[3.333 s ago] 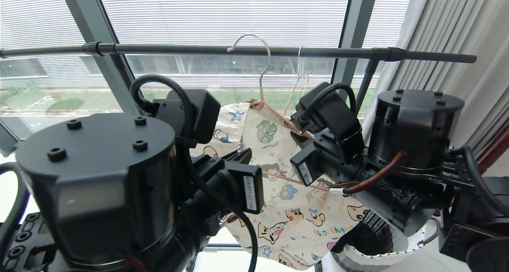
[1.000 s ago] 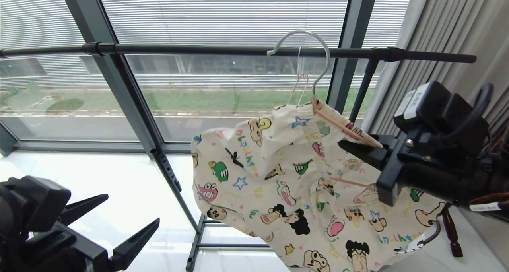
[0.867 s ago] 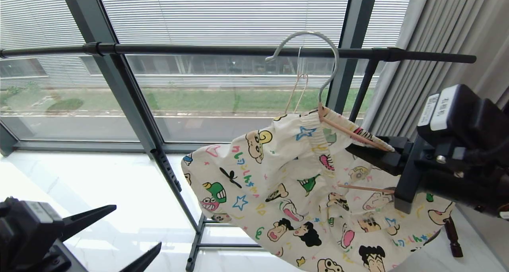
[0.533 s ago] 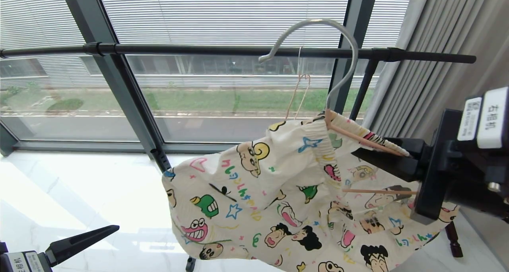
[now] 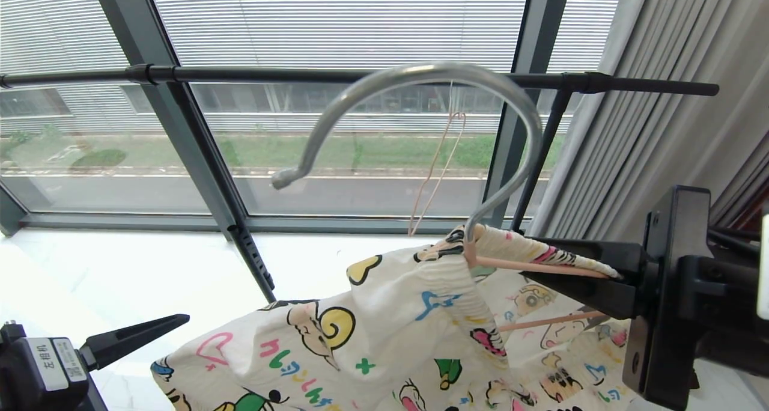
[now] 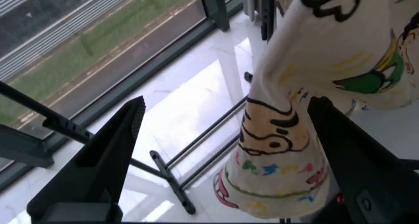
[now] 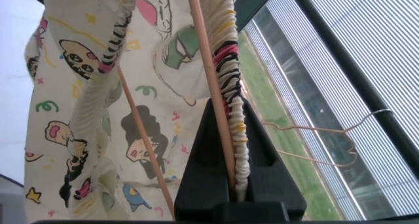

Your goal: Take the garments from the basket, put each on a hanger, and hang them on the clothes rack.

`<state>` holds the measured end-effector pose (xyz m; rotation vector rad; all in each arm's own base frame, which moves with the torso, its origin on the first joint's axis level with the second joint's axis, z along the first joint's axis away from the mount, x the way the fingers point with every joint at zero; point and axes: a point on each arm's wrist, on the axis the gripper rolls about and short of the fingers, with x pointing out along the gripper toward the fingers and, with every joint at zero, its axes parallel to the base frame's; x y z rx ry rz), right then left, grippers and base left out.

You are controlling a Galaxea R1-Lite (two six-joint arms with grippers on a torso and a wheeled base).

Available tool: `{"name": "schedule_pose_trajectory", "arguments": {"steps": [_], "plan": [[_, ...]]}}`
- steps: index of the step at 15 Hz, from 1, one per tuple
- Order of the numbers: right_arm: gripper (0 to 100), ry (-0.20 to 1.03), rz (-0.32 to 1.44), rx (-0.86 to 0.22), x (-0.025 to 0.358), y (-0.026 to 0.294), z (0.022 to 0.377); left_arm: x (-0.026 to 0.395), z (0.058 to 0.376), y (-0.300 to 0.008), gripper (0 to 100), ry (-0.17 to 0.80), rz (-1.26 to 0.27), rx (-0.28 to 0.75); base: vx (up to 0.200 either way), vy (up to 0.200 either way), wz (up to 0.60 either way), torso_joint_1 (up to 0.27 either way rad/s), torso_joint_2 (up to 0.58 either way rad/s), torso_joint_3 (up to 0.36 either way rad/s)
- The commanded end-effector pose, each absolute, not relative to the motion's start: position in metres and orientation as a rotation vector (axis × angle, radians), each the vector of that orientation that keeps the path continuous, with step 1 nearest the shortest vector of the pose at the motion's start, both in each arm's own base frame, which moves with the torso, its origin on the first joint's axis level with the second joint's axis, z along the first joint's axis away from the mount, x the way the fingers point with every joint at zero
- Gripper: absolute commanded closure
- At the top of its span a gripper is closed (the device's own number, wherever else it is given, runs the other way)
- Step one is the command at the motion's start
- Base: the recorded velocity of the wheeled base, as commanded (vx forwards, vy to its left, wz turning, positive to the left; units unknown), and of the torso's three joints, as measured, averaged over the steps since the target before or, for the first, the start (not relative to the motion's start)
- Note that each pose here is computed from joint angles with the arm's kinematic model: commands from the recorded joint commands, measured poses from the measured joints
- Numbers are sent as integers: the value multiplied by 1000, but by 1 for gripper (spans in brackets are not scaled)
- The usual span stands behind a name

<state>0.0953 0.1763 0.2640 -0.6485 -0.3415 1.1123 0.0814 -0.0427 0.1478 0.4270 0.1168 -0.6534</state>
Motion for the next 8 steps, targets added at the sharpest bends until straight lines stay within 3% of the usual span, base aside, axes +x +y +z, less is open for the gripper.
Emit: {"name": "schedule_pose_trajectory", "arguments": {"steps": [1, 2, 3, 8], "plan": [[100, -342, 1125, -650, 94, 178, 263, 85, 145, -44, 0, 146, -658, 431, 0, 0, 0, 0, 0, 0], [100, -345, 1124, -648, 94, 178, 264, 86, 145, -45, 0, 150, -659, 430, 0, 0, 0, 0, 0, 0], [100, -345, 1124, -648, 94, 179, 264, 86, 143, -45, 100, 160, -660, 429, 0, 0, 0, 0, 0, 0], [100, -345, 1120, -648, 94, 178, 264, 88, 142, -46, 100, 173, -662, 437, 0, 0, 0, 0, 0, 0]]}}
